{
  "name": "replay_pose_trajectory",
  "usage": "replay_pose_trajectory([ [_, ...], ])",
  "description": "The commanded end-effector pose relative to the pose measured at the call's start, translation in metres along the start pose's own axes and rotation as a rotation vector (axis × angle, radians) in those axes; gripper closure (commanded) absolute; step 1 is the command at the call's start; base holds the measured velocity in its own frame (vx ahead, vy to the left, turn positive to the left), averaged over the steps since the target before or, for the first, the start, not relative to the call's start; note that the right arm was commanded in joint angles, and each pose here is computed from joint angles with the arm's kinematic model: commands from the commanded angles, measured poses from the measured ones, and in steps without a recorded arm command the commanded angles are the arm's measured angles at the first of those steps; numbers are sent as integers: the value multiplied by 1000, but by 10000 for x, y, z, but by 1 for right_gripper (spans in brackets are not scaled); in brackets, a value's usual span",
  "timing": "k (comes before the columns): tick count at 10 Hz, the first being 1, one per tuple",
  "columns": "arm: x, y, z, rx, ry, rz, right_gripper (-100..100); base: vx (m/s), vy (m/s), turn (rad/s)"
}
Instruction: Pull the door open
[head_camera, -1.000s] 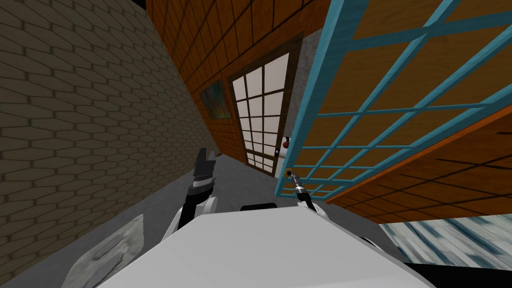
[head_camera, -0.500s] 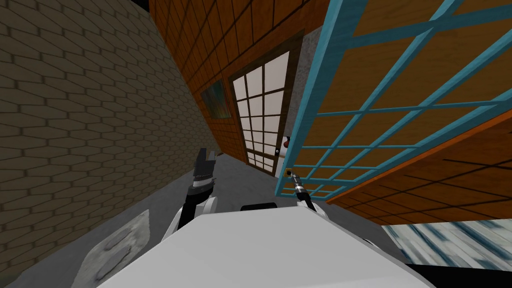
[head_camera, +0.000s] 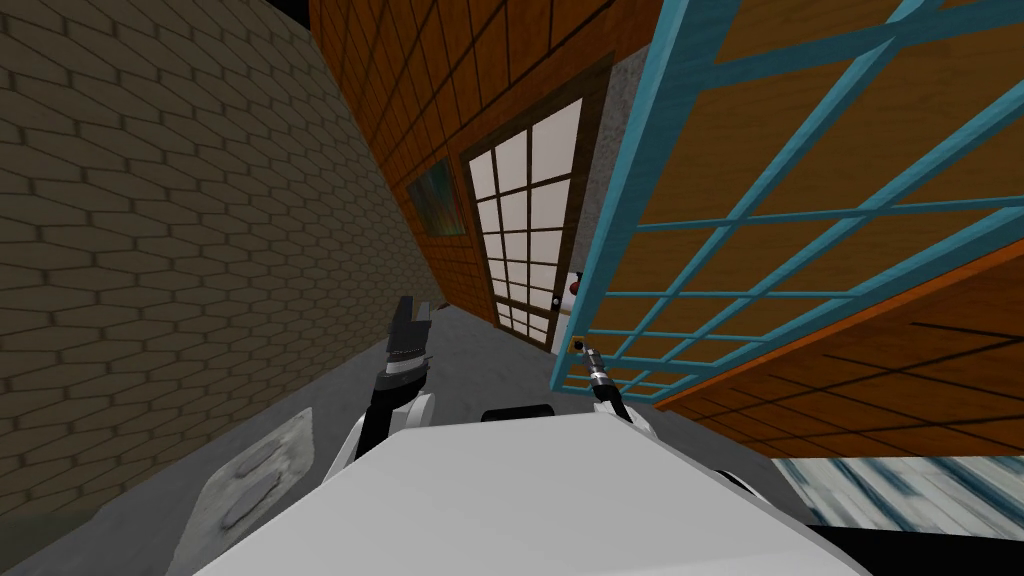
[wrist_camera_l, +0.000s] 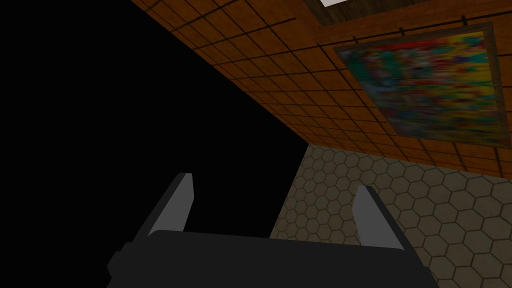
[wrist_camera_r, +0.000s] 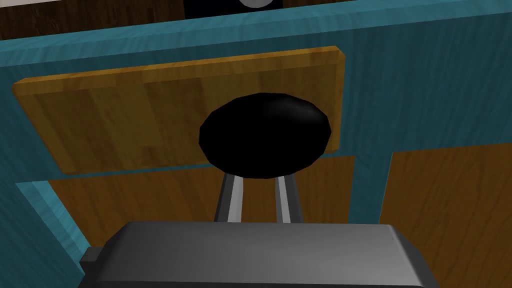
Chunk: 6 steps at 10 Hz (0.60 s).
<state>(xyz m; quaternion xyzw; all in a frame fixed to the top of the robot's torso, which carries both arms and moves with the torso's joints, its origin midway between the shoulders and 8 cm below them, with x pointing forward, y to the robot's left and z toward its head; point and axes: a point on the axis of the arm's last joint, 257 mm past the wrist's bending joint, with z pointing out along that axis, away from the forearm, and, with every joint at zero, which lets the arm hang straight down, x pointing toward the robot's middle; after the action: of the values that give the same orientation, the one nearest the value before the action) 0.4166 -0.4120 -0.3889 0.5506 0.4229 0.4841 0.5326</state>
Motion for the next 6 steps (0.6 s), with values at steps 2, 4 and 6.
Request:
replay_pose_trajectory([
  [2,146,28,50,-16,17,95,100,-32,-14,46],
  [4,146,28,50,-16,17,95,100,-20,-9,23],
  [6,140,27,57,-16,12,146,100,-31,-10,53],
])
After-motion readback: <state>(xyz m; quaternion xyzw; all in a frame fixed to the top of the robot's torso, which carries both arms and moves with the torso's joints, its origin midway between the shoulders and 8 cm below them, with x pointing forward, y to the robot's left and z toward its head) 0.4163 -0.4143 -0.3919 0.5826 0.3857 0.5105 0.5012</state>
